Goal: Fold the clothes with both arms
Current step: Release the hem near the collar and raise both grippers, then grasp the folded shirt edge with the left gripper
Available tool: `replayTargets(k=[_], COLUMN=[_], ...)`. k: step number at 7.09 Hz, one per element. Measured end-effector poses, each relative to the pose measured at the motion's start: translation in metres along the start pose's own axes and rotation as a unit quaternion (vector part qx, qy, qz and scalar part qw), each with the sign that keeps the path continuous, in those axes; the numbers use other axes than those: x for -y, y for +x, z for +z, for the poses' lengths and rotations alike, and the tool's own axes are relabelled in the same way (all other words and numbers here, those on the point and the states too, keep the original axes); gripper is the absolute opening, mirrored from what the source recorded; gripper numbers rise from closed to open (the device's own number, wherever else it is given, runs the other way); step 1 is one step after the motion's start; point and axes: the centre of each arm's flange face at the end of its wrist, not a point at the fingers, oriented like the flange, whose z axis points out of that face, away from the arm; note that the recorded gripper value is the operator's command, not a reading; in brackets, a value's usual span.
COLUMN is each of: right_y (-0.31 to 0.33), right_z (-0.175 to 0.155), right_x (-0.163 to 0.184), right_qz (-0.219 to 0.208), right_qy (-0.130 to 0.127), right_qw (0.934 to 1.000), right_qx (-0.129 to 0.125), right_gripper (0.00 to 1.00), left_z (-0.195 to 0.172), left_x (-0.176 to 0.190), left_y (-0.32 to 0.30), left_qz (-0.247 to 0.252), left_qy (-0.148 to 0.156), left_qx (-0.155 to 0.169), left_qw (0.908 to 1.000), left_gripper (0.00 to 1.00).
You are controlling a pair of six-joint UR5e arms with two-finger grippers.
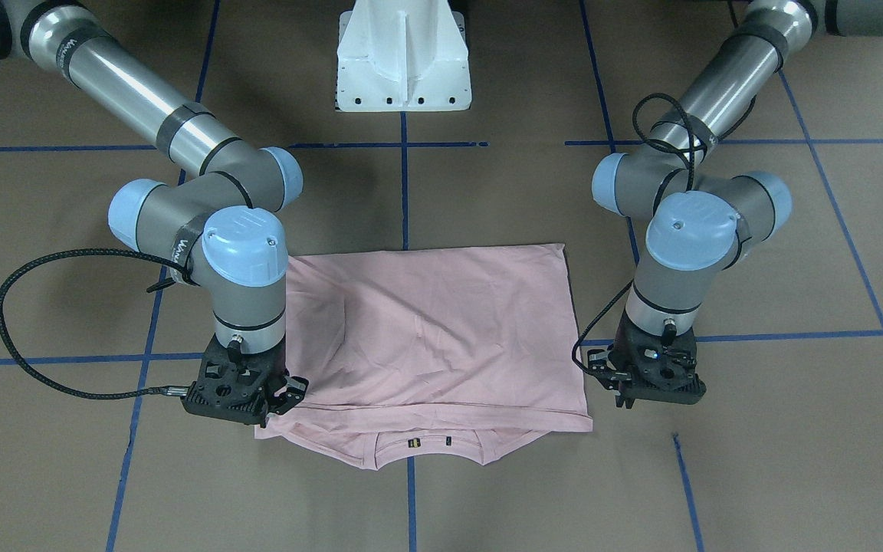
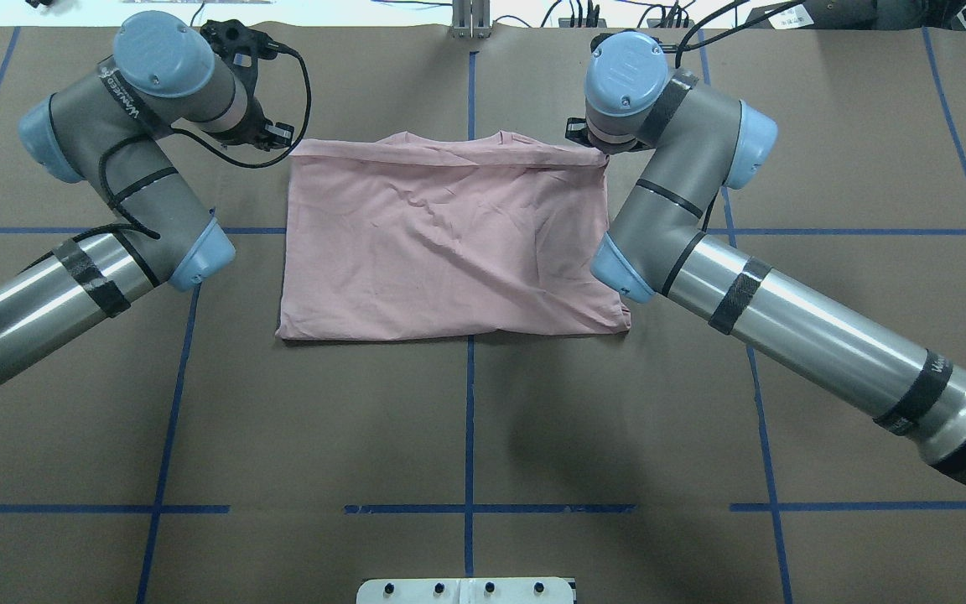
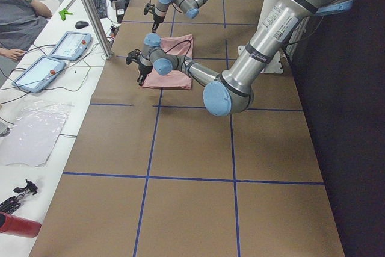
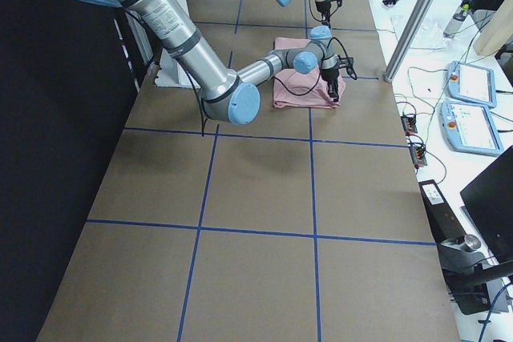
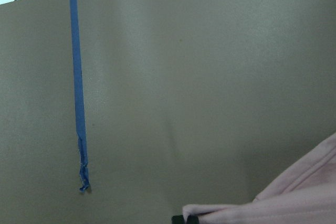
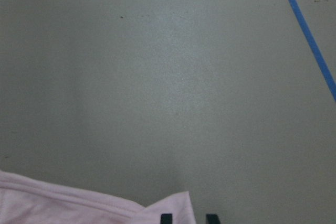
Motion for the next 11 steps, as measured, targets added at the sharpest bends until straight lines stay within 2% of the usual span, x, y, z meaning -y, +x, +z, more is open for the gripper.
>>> replayTargets(k=[2,3,4,5,6,8,11], right_y=[0.001,0.019,0.048,0.071,0.081,0.085,0.086], right_z=[-0.019,-0.028,-0.038,-0.048,-0.053,-0.057,-0.056], right_x=[0.002,0.005,0.004,0.0,-0.003,-0.004,-0.004], right_qz=[-0.039,-0.064,-0.091,-0.109,-0.115,-0.117,-0.117], right_qy=[-0.004,-0.017,-0.027,-0.029,-0.029,-0.029,-0.028], right_qw=[0.9989,0.997,0.9937,0.9911,0.9899,0.9895,0.9896], right_qx=[0.024,0.042,0.059,0.071,0.076,0.079,0.079], right_gripper=[1.0,1.0,1.0,1.0,1.0,1.0,1.0], left_z=[-0.029,-0.048,-0.059,-0.064,-0.067,-0.066,-0.056], left_x=[-0.022,-0.045,-0.079,-0.118,-0.155,-0.212,-0.232], left_y=[-0.004,-0.008,-0.008,0.007,0.03,0.064,0.071], left_qz=[0.012,0.017,0.016,-0.004,-0.038,-0.088,-0.098], left_qy=[0.027,0.03,0.02,0.001,-0.017,-0.04,-0.053], left_qx=[-0.036,-0.054,-0.073,-0.092,-0.107,-0.113,-0.104], left_qw=[0.9989,0.998,0.997,0.9958,0.9934,0.9889,0.9883], left_gripper=[1.0,1.0,1.0,0.77,0.66,0.65,0.65])
